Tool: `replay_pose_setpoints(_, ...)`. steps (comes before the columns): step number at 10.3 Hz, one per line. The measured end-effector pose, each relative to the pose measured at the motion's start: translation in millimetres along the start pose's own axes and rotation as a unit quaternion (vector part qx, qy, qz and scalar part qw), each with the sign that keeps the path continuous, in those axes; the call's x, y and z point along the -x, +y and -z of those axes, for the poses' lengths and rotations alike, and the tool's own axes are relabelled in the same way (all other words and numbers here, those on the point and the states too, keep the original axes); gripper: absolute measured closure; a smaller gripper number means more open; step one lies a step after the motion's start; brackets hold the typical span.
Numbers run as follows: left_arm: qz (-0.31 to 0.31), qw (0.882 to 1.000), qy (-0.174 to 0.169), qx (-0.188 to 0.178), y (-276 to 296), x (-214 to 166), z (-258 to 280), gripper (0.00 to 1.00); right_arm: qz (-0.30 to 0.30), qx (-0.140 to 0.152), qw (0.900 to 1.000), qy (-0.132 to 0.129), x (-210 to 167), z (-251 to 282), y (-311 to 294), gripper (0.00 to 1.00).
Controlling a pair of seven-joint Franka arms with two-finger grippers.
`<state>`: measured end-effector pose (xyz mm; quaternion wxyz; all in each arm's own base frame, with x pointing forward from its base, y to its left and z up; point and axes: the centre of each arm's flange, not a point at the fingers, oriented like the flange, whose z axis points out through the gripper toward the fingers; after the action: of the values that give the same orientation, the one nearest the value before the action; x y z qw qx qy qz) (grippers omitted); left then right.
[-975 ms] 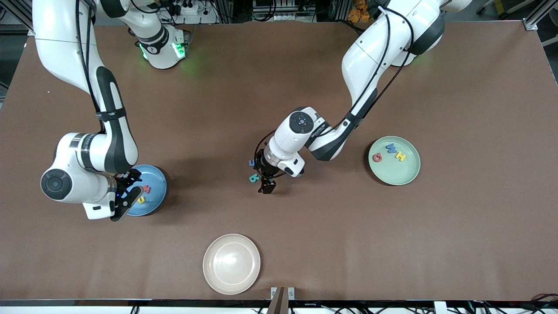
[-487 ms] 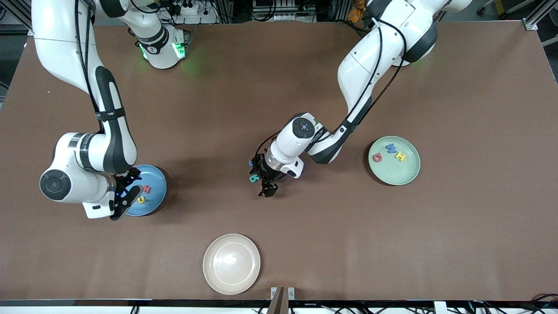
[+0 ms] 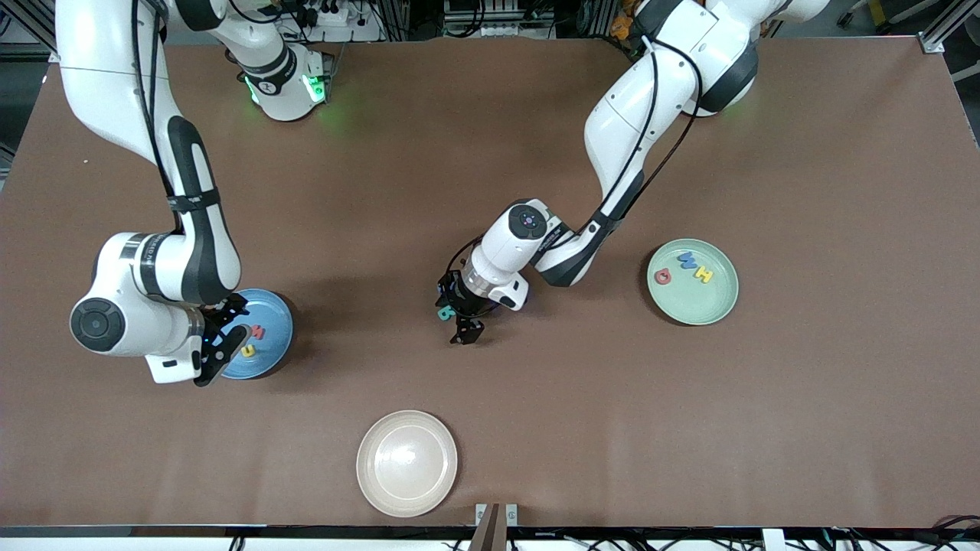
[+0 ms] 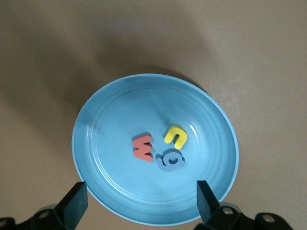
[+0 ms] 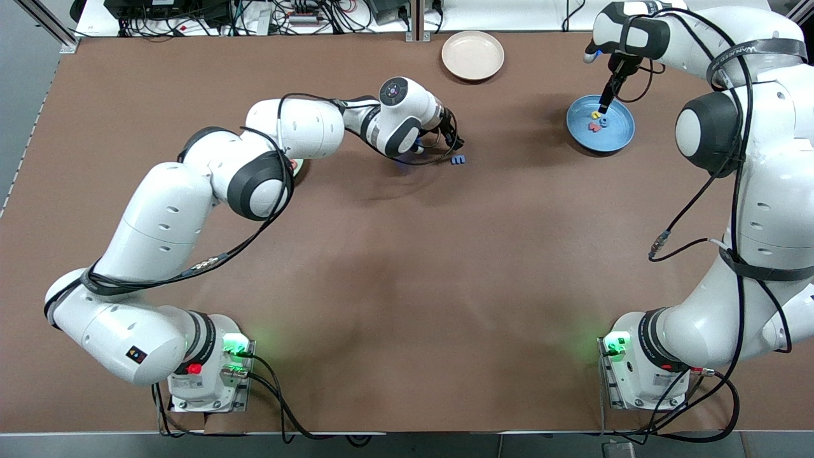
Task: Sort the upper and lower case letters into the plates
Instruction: 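Grasp the cyan k with the left gripper while the right gripper releases w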
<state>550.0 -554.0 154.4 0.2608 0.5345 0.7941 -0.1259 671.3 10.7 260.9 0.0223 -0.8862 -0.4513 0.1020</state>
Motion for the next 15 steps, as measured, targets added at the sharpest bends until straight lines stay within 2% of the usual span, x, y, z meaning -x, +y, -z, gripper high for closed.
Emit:
replay_pose_setpoints(1,0.000,1.000,0.000,0.001,0.9,-0.3,0.0,0.09,0.000,0.000,1.000,0.000,-0.4,0.0,-0.3,0.00)
replay_pose_setpoints(2,-0.001,1.000,-0.001,0.001,0.4,1.0,0.5,0.21,0.000,0.000,1.000,0.000,-0.5,0.0,-0.4,0.00)
replay_pose_setpoints(3,-0.002,1.000,-0.001,0.001,-1.1,1.8,0.3,0.21,0.000,0.000,1.000,0.000,-0.5,0.0,-0.3,0.00)
replay_pose_setpoints(4,-0.003,1.000,0.000,0.000,-3.1,1.4,-1.0,0.33,0.000,0.000,1.000,0.000,-0.4,0.0,-0.3,0.00)
replay_pose_setpoints(9,-0.006,1.000,0.002,0.000,-5.7,0.1,-3.3,0.38,0.001,0.000,1.000,0.000,-1.2,0.4,-0.7,0.00)
replay_pose_setpoints(11,-0.007,1.000,0.001,0.000,-6.8,1.4,-3.0,0.51,0.001,0.000,1.000,0.000,-1.2,0.4,-0.7,0.00)
replay_pose_setpoints(12,-0.008,1.000,0.001,0.000,-7.6,2.1,-3.0,0.66,0.001,0.000,1.000,0.000,-1.2,0.4,-0.7,0.00)
replay_pose_setpoints(13,-0.010,1.000,0.001,0.000,-8.4,2.4,-3.1,0.75,0.001,0.000,1.000,0.000,-1.2,0.4,-0.7,0.00)
replay_pose_setpoints(14,-0.010,1.000,0.001,0.000,-8.3,2.4,-3.1,0.77,0.001,0.000,1.000,0.000,-1.2,0.4,-0.7,0.00)
replay_pose_setpoints(15,-0.014,1.000,0.001,0.001,-7.7,2.3,-3.0,0.91,0.001,0.000,1.000,0.000,-1.3,0.5,-0.7,0.00)
